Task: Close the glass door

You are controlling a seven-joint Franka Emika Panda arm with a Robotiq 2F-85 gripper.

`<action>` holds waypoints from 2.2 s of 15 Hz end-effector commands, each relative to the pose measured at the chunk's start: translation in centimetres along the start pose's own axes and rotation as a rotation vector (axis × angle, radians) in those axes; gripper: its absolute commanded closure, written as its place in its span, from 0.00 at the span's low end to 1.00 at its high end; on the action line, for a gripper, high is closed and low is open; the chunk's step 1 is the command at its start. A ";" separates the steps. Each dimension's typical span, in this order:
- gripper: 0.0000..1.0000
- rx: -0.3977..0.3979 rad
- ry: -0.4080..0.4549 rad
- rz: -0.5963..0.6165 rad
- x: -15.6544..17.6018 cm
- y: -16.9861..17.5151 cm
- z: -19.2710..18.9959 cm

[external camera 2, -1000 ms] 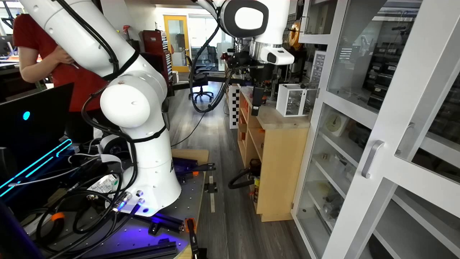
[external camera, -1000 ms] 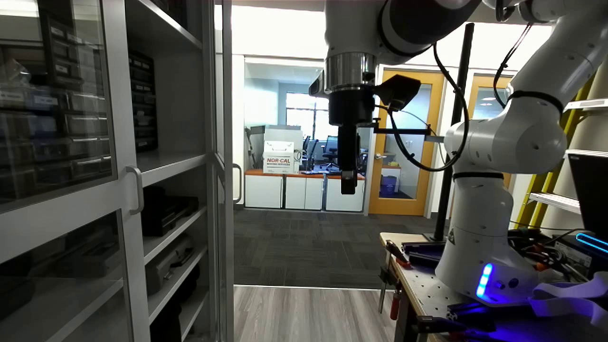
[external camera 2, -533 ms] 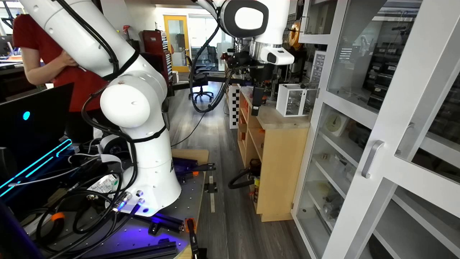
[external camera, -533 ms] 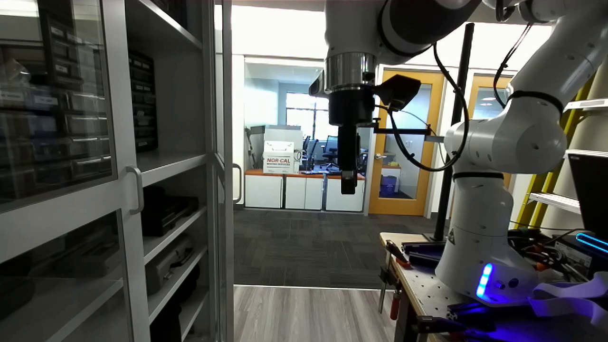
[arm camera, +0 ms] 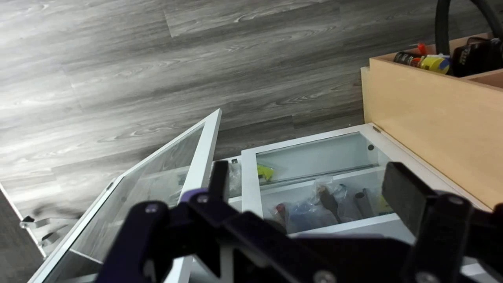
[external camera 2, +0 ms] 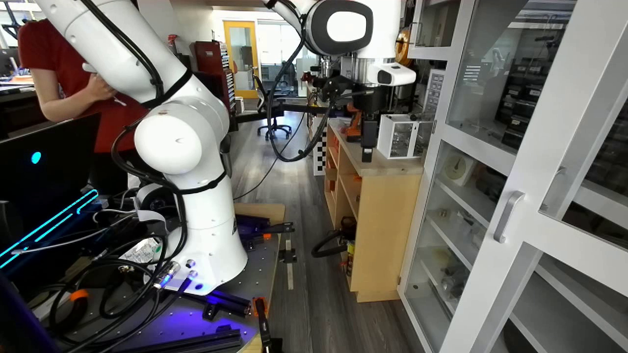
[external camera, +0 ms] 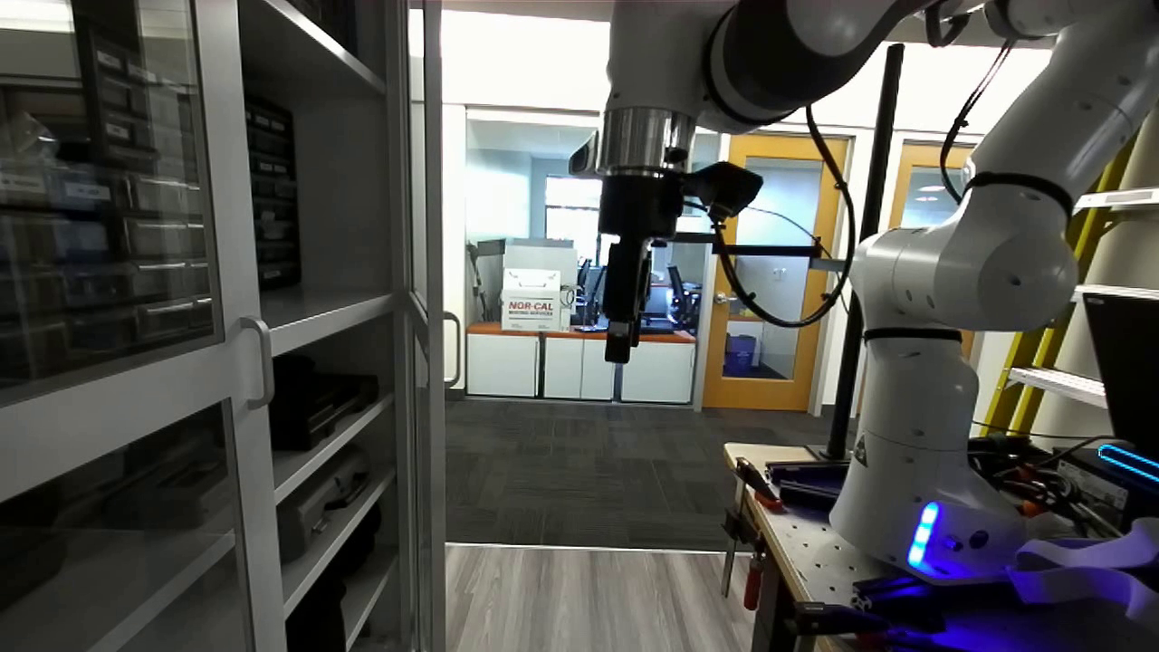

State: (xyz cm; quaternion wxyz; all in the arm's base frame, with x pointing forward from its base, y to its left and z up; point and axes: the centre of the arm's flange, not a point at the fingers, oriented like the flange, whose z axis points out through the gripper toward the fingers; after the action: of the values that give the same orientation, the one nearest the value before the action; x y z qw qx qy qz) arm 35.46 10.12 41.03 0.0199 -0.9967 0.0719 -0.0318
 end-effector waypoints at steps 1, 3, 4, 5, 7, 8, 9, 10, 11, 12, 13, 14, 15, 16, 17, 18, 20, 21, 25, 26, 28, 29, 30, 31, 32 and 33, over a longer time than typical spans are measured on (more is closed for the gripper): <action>0.00 -0.036 0.073 -0.089 2.3 1.9 0.4; 0.00 -0.062 0.099 -0.148 3.2 3.0 0.4; 0.00 -0.073 0.117 -0.175 3.7 3.7 0.3; 0.00 -0.082 0.137 -0.201 4.2 4.4 0.3; 0.00 -0.098 0.174 -0.233 5.3 5.8 0.4; 0.00 -0.102 0.193 -0.241 5.9 6.4 0.4; 0.00 -0.107 0.213 -0.249 6.5 7.0 0.3; 0.00 -0.114 0.231 -0.255 7.1 7.5 0.4; 0.00 -0.125 0.244 -0.263 7.6 8.0 0.4; 0.00 -0.136 0.253 -0.270 8.1 8.4 0.3; 0.00 -0.145 0.258 -0.271 8.5 8.7 0.3; 0.00 -0.125 0.235 -0.249 6.9 7.9 0.3; 0.00 -0.130 0.238 -0.253 7.2 8.2 0.3; 0.00 -0.131 0.239 -0.254 7.5 8.3 0.4; 0.00 -0.132 0.238 -0.255 7.6 8.3 0.4; 0.00 -0.132 0.238 -0.256 7.7 8.3 0.4; 0.00 -0.132 0.239 -0.257 7.7 8.3 0.4; 0.00 -0.132 0.239 -0.257 7.7 8.3 0.4; 0.00 -0.153 0.276 -0.275 8.4 8.8 0.7; 0.00 -0.152 0.295 -0.288 8.8 9.0 0.8; 0.00 -0.165 0.327 -0.301 9.4 9.4 0.8; 0.00 -0.171 0.333 -0.301 9.7 9.6 0.8; 0.00 -0.171 0.343 -0.306 10.0 9.9 0.9; 0.00 -0.174 0.348 -0.308 10.3 10.2 1.0; 0.00 -0.182 0.353 -0.311 10.6 10.4 1.2; 0.00 -0.186 0.355 -0.318 10.8 10.7 1.4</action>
State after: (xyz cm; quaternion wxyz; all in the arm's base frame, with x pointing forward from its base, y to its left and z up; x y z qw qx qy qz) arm 43.38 -0.68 40.27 -0.0768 -0.9762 -0.0690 -0.1905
